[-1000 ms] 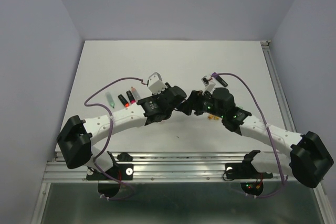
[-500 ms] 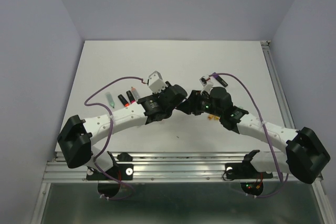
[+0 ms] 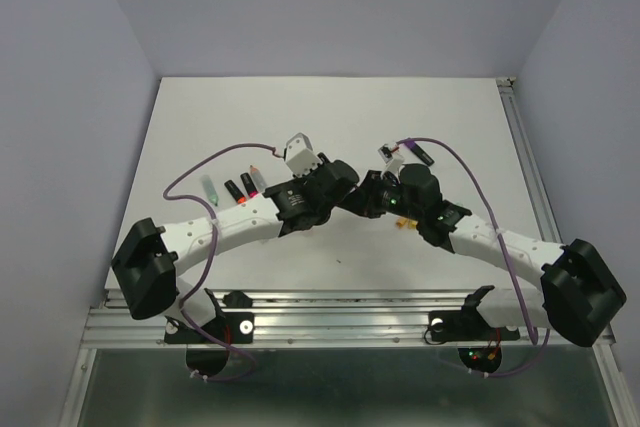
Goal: Open the pen caps
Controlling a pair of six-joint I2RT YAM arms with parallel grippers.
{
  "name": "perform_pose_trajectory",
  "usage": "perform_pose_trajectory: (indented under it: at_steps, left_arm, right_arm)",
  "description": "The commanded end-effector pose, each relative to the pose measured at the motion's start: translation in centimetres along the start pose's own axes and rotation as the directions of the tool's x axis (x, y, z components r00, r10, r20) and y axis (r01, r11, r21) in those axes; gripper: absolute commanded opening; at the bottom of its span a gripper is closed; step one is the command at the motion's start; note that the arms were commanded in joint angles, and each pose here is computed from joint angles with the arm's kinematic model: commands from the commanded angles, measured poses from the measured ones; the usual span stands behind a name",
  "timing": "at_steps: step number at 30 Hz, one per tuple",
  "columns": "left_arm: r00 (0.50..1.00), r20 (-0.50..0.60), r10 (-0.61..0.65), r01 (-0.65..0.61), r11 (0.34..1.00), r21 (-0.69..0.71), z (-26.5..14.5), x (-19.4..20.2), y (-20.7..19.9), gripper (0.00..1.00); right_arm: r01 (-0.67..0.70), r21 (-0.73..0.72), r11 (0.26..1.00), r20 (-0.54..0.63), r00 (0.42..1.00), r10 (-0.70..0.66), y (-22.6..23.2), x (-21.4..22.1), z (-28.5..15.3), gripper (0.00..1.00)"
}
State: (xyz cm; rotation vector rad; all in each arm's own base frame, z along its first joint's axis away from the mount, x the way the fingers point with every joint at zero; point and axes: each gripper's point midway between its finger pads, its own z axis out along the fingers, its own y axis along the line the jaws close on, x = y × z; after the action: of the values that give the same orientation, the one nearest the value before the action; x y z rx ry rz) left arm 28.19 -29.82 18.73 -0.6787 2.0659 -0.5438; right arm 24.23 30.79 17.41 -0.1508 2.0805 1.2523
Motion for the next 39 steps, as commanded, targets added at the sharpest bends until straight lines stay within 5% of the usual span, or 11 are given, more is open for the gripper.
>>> perform_pose_trajectory:
  at_steps: [1,8,14,20,29,32,33,35,36,39]
  left_arm:
    - [0.994,0.107,0.012,-0.014,1.000,0.020,0.7,-1.7,-1.0,0.00]
    - [0.950,0.312,-0.009,0.026,0.998,-0.050,5.1,-9.2,-0.1,0.00]
    - [0.916,0.399,0.042,0.024,0.987,-0.160,9.9,-15.2,1.7,0.00]
    - [0.920,0.387,0.058,0.022,0.980,-0.198,12.6,-16.9,2.3,0.00]
    - [0.959,0.260,0.117,-0.102,0.992,-0.071,9.0,-15.3,2.1,0.00]
    - [0.978,0.151,0.145,-0.151,0.988,0.035,7.3,-12.8,2.1,0.28]
    - [0.982,0.125,0.143,-0.161,0.977,0.141,5.9,-12.5,0.6,0.51]
    - [0.984,0.072,0.161,-0.173,0.963,0.206,5.2,-10.5,1.4,0.71]
    - [0.988,0.060,0.145,-0.156,0.942,0.298,3.7,-10.4,0.0,0.93]
    - [0.992,0.010,0.127,-0.122,0.921,0.370,2.2,-8.8,0.2,0.99]
  right_arm:
    - [0.006,-0.105,0.994,-0.002,1.000,-0.006,3.0,-0.7,-0.2,0.01]
    - [-0.074,-0.228,0.971,-0.192,0.981,0.030,4.5,5.4,-4.0,0.01]
    - [-0.097,-0.293,0.951,-0.196,0.980,0.040,7.0,7.8,-8.0,0.01]
    - [-0.114,-0.205,0.972,-0.188,0.979,0.076,5.5,8.2,-8.9,0.01]
    - [-0.047,-0.040,0.998,-0.078,0.996,0.044,3.0,5.8,-7.5,0.01]
    - [-0.028,-0.030,0.999,-0.042,0.999,0.026,2.9,4.9,-7.0,0.01]
    - [-0.020,-0.050,0.999,-0.020,1.000,0.019,3.4,4.4,-6.8,0.01]
    - [-0.006,-0.071,0.997,0.012,1.000,0.006,3.9,3.6,-6.7,0.01]
    - [0.002,-0.094,0.996,0.035,0.999,0.001,4.6,2.8,-6.5,0.01]
    - [0.004,-0.110,0.994,0.076,0.997,0.005,5.3,1.6,-5.9,0.01]
